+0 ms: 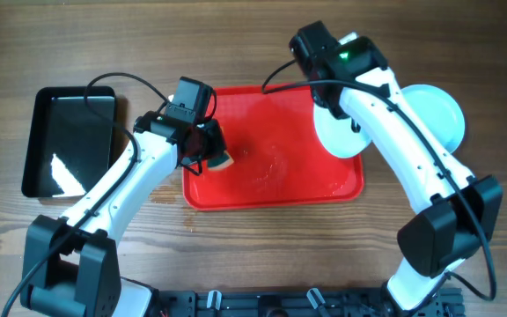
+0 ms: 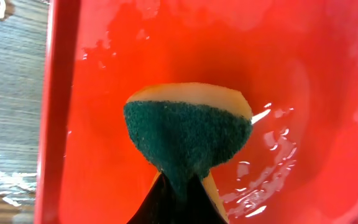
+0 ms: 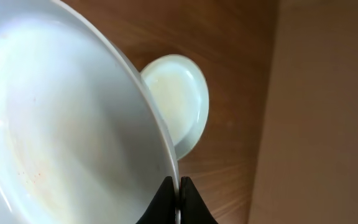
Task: Clean dirty plates on tray and stack at the side
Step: 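Carry the plate right and lower it onto the stacked plates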
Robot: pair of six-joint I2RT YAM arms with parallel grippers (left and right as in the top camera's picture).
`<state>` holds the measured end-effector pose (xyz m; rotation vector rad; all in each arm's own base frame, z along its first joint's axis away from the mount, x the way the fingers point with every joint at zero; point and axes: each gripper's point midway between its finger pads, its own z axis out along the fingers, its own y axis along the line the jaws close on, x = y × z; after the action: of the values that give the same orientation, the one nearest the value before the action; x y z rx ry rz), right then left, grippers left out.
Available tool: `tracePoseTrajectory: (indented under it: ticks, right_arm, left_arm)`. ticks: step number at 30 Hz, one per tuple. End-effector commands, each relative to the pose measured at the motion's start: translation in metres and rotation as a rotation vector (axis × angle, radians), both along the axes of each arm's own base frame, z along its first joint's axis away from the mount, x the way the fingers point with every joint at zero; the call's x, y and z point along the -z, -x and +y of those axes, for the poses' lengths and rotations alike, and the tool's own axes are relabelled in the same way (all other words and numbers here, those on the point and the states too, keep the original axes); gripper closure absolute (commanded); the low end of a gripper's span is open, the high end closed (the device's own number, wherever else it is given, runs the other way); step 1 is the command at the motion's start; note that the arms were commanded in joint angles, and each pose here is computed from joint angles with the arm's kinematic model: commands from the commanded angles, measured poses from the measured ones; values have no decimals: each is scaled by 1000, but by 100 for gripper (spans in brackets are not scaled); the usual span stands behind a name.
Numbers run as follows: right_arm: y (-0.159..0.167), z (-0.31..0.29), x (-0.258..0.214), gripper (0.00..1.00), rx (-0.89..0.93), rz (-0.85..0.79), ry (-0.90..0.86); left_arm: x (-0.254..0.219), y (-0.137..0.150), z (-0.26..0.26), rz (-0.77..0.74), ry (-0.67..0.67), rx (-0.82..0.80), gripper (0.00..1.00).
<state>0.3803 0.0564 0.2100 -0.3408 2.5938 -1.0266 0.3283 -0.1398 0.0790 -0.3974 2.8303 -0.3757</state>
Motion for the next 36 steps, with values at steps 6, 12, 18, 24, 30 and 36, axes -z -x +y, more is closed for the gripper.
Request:
tracePoseTrajectory:
  ticks: [6,12,18,24,30,36]
  right_arm:
    - [-10,3,-14,96,149,-190,-229]
    - [-26,8,14,96,104,-28,-623]
    - [-29,-62,19,95,292,-47,-804]
    - [-11,-146,30,96,500,-86,-915]
    - [20,-210,57,96,658,-111,-938]
    - [32,-234,91,95,712,-158,-1044]
  left_arm:
    - [1,7,-6,25,40,13,94]
    - [1,8,-5,30,38,13,94]
    - [1,8,-5,30,38,14,94]
    - [1,8,-5,30,38,14,94]
    - [1,8,-6,30,38,13,94]
    - [1,8,-5,30,38,13,94]
